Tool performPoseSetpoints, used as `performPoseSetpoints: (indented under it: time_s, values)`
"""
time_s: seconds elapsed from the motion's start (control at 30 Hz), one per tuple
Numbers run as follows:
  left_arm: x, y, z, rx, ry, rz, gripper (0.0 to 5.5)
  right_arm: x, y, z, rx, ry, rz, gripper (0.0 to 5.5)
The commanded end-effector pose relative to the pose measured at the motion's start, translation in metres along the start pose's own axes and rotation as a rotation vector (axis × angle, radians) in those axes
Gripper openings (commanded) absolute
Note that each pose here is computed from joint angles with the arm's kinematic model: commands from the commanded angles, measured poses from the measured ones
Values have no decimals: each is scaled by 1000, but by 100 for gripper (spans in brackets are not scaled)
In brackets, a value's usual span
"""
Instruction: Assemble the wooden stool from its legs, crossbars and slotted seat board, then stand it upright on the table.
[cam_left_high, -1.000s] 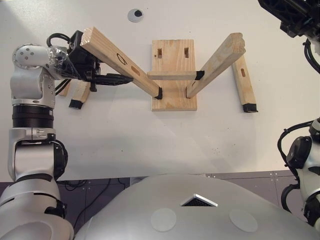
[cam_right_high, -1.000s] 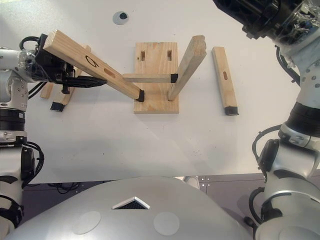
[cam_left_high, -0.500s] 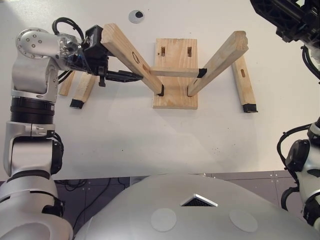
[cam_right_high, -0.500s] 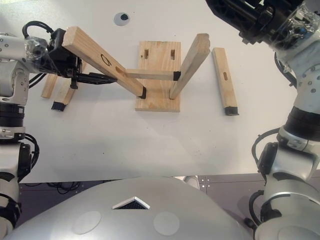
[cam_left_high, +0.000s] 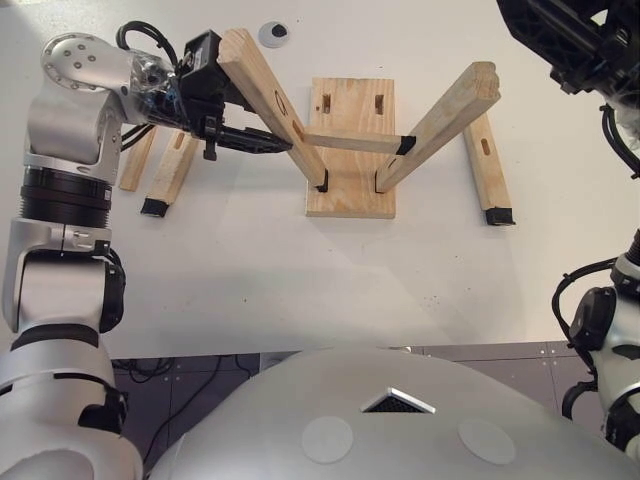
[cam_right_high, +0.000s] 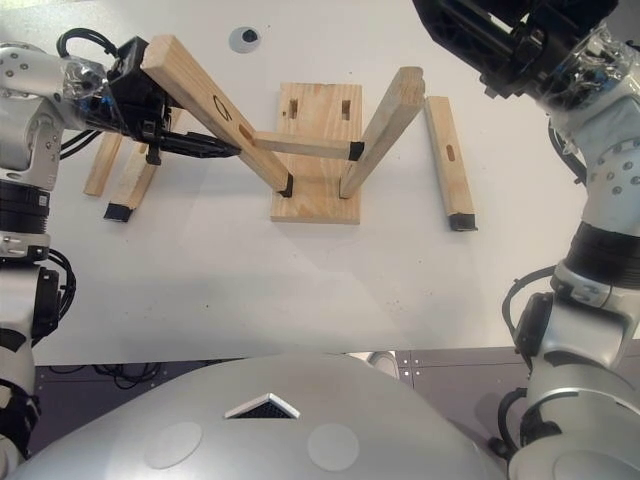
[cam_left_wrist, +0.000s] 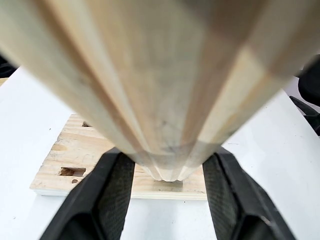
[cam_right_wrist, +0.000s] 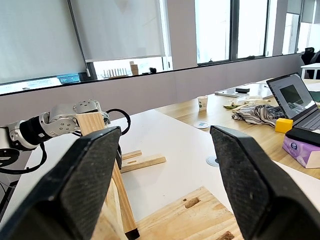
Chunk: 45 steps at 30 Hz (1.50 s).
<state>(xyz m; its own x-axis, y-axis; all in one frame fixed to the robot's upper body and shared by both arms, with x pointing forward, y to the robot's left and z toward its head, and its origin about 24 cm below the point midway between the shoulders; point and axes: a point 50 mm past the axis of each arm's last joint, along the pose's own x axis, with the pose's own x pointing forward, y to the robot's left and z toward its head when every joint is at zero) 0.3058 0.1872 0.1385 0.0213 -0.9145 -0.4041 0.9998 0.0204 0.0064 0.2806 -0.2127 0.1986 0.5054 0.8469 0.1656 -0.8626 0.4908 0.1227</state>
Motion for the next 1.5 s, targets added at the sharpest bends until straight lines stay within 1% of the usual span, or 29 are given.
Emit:
performPoseSetpoints:
  time_s: [0.03, 0.47, 0.73, 0.87, 0.97, 1.13, 1.3, 1.43, 1.5]
  values:
    - [5, -8, -41, -137, 183, -7, 199, 1, 1, -6, 8, 1, 0, 327]
    - [14, -3, -45, -130, 345, -59, 199, 2, 6, -13, 12, 6, -9, 327]
    - [27, -7, -42, 4, 537, -85, 199, -3, 9, -16, 11, -2, -45, 327]
    - [31, -17, -53, 48, 647, -139, 199, -2, 11, -17, 13, -6, -51, 327]
    - [34, -28, -69, 48, 715, -176, 199, -3, 12, -18, 15, -6, -56, 327]
    - [39, -55, -108, -101, 749, -226, 199, -3, 13, -21, 27, 0, -60, 327]
    - [35, -93, -148, -444, 701, -262, 199, 1, 13, -22, 43, 22, -41, 327]
    - [33, -116, -171, -656, 657, -254, 199, 2, 12, -22, 54, 45, -28, 327]
    - [32, -124, -175, -729, 638, -269, 199, 3, 12, -22, 56, 52, -21, 327]
